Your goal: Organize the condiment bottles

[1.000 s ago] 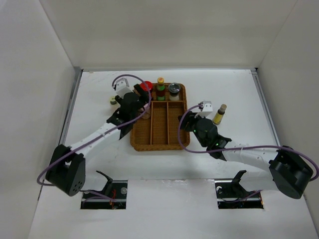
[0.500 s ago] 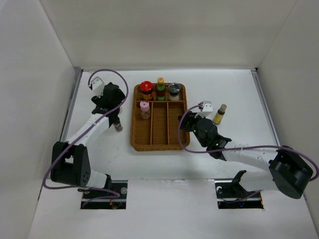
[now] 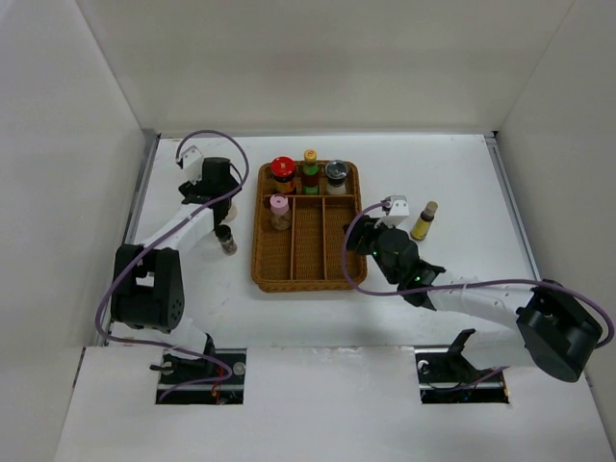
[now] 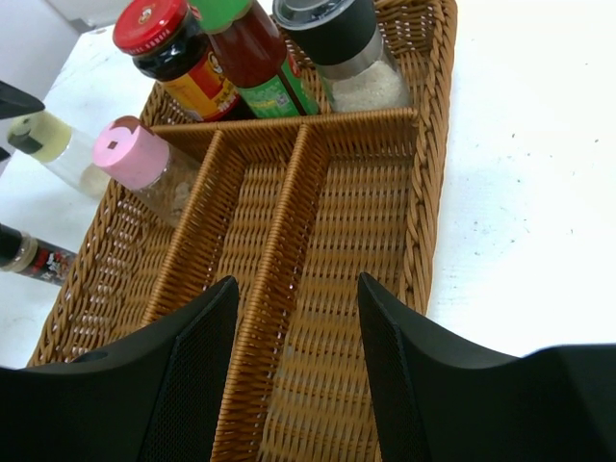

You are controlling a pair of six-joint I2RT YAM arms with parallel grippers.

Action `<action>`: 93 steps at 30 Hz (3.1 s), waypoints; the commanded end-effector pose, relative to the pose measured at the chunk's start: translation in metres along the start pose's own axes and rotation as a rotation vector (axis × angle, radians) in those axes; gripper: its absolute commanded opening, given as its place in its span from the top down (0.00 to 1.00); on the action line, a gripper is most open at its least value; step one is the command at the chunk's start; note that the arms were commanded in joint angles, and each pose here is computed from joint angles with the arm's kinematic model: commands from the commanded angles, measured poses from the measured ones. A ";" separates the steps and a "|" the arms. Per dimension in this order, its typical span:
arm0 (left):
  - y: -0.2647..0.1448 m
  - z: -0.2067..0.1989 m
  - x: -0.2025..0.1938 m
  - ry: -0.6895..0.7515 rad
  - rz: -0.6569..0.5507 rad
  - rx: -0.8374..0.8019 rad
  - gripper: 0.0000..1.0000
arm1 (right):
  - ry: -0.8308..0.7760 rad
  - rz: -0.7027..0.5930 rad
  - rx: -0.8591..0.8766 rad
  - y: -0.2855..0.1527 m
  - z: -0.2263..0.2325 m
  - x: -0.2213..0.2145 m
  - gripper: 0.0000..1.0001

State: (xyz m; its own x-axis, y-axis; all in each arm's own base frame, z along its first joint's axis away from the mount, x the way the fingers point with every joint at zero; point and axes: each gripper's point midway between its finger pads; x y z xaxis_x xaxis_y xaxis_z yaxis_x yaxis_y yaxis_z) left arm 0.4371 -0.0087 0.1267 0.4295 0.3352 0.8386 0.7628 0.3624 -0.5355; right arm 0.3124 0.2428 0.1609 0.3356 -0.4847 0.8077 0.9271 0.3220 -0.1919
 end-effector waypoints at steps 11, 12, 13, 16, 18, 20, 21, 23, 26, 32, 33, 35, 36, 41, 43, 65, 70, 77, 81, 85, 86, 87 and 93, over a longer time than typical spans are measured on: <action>0.015 -0.017 0.014 0.008 -0.031 -0.030 0.49 | 0.028 -0.062 0.052 0.004 0.024 0.020 0.43; 0.013 -0.018 0.017 0.003 -0.036 -0.035 0.52 | 0.029 -0.061 0.053 0.004 0.024 0.019 0.43; 0.010 -0.020 0.021 0.004 -0.048 -0.038 0.55 | 0.030 -0.055 0.054 0.005 0.024 0.018 0.43; -0.011 -0.024 0.039 0.006 -0.110 -0.048 0.58 | 0.027 -0.061 0.049 0.005 0.024 0.019 0.43; -0.033 -0.027 0.057 0.017 -0.174 -0.055 0.58 | 0.029 -0.051 0.051 0.006 0.023 0.015 0.43; -0.060 -0.028 0.077 0.017 -0.252 -0.058 0.58 | 0.023 -0.049 0.049 0.007 0.024 0.015 0.43; -0.070 -0.028 0.084 0.013 -0.283 -0.063 0.58 | 0.023 -0.054 0.047 0.007 0.024 0.017 0.43; -0.098 -0.032 0.099 0.015 -0.349 -0.096 0.58 | 0.029 -0.048 0.050 0.007 0.024 0.014 0.43; -0.134 -0.050 0.103 0.041 -0.385 -0.186 0.58 | 0.023 -0.053 0.049 0.006 0.024 0.017 0.43; -0.193 -0.098 0.067 0.123 -0.351 -0.403 0.58 | 0.049 -0.081 0.053 -0.001 0.021 0.027 0.43; -0.201 -0.107 0.060 0.120 -0.342 -0.442 0.58 | 0.055 -0.089 0.050 -0.002 0.019 0.029 0.43; -0.216 -0.128 0.047 0.119 -0.324 -0.520 0.58 | 0.064 -0.101 0.048 -0.002 0.017 0.031 0.43; -0.221 -0.137 0.042 0.119 -0.323 -0.546 0.58 | 0.068 -0.104 0.051 -0.003 0.018 0.033 0.43; -0.218 -0.174 0.020 0.155 -0.294 -0.613 0.58 | 0.105 -0.185 0.019 -0.015 0.006 0.052 0.43; -0.211 -0.184 0.009 0.170 -0.272 -0.623 0.58 | 0.128 -0.239 -0.003 -0.022 -0.003 0.066 0.43; -0.134 -0.235 -0.064 0.307 -0.231 -0.540 0.39 | 0.203 -0.273 0.008 -0.027 -0.015 0.078 0.41; -0.141 -0.228 -0.050 0.296 -0.259 -0.543 0.29 | 0.213 -0.280 0.011 -0.029 -0.016 0.079 0.41; -0.202 -0.203 0.004 0.174 -0.351 -0.624 0.29 | 0.205 -0.259 0.007 -0.024 -0.015 0.074 0.41; -0.217 -0.154 0.030 0.091 -0.399 -0.577 0.32 | 0.194 -0.233 0.010 -0.019 -0.012 0.067 0.41; -0.203 -0.097 0.026 0.076 -0.354 -0.461 0.43 | 0.183 -0.221 0.009 -0.015 -0.011 0.065 0.41; -0.196 -0.080 0.021 0.066 -0.325 -0.425 0.48 | 0.181 -0.221 0.006 -0.015 -0.011 0.064 0.41; -0.189 -0.063 0.014 0.057 -0.282 -0.389 0.53 | 0.181 -0.216 0.006 -0.014 -0.012 0.063 0.41; -0.151 0.029 -0.029 0.008 -0.082 -0.181 0.53 | 0.178 -0.201 0.005 -0.010 -0.011 0.058 0.40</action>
State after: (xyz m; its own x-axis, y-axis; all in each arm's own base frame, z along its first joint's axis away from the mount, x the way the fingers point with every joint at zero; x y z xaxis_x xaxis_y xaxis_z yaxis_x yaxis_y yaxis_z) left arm 0.3203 -0.0707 0.2255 0.2278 0.2699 0.9356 0.9403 0.1884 -0.2833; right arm 0.3172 0.1931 0.1771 0.2014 -0.6310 0.7492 0.9760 0.1935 -0.0994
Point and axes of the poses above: each gripper's point midway between its finger pads, its own y axis out along the fingers, its own z axis along the line the jaws close on, x = y × z, and after that the axes turned 12 degrees about y, right-handed
